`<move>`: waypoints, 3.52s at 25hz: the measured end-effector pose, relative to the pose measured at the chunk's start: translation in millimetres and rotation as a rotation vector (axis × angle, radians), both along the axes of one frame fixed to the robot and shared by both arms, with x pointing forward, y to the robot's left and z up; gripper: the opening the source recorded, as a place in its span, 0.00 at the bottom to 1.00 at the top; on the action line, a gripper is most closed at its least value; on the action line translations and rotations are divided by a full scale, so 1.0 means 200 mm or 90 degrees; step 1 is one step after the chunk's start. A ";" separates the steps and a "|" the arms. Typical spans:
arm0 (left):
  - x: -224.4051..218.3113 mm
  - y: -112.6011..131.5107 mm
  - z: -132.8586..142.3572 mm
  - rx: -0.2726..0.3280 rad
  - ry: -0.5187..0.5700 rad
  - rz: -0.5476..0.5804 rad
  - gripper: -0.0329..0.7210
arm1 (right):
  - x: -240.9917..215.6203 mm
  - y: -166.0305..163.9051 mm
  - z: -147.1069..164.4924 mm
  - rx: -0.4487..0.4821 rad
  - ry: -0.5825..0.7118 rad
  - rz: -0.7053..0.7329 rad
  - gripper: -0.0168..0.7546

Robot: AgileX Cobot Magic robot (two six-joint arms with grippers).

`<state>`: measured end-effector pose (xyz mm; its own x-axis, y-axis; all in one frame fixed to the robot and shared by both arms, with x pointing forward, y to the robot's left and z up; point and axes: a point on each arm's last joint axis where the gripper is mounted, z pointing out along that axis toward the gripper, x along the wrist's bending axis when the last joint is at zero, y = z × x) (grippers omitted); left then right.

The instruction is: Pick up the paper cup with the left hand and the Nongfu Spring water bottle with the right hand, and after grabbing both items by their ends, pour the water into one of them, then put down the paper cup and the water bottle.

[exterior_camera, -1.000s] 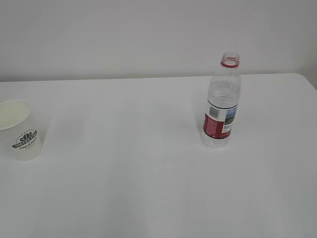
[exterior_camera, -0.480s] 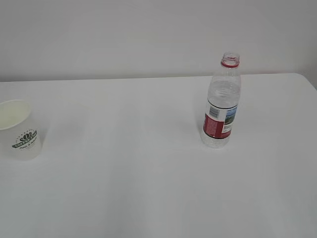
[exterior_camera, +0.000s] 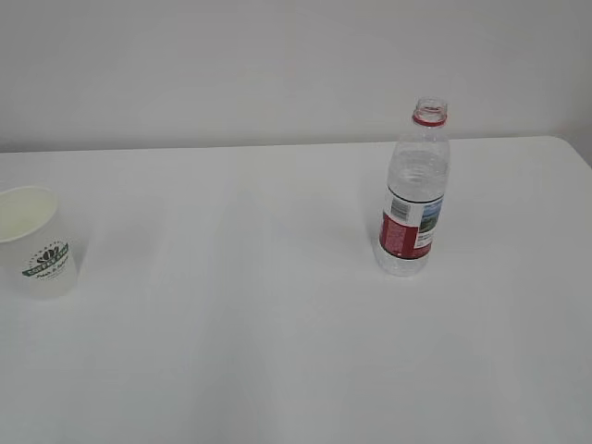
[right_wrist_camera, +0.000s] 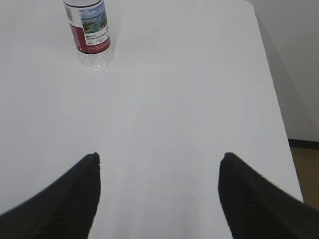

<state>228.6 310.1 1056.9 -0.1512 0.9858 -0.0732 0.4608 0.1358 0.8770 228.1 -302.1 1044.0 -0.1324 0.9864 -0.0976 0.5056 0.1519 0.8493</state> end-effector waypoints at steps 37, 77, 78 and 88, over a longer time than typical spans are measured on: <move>0.65 -0.03 0.33 0.018 -0.207 -0.051 0.82 | 0.25 0.03 0.41 0.030 -0.273 0.007 0.74; 0.91 -0.07 -0.22 -0.031 -0.272 -0.096 0.74 | 0.85 0.10 -0.06 0.094 -0.207 -0.019 0.74; 0.90 -0.07 -0.24 -0.030 -0.271 -0.099 0.74 | 0.87 0.10 -0.07 0.088 -0.207 -0.013 0.74; 0.92 -0.11 -0.28 -0.027 -0.283 -0.162 0.71 | 0.99 0.17 -0.16 0.060 -0.221 0.061 0.74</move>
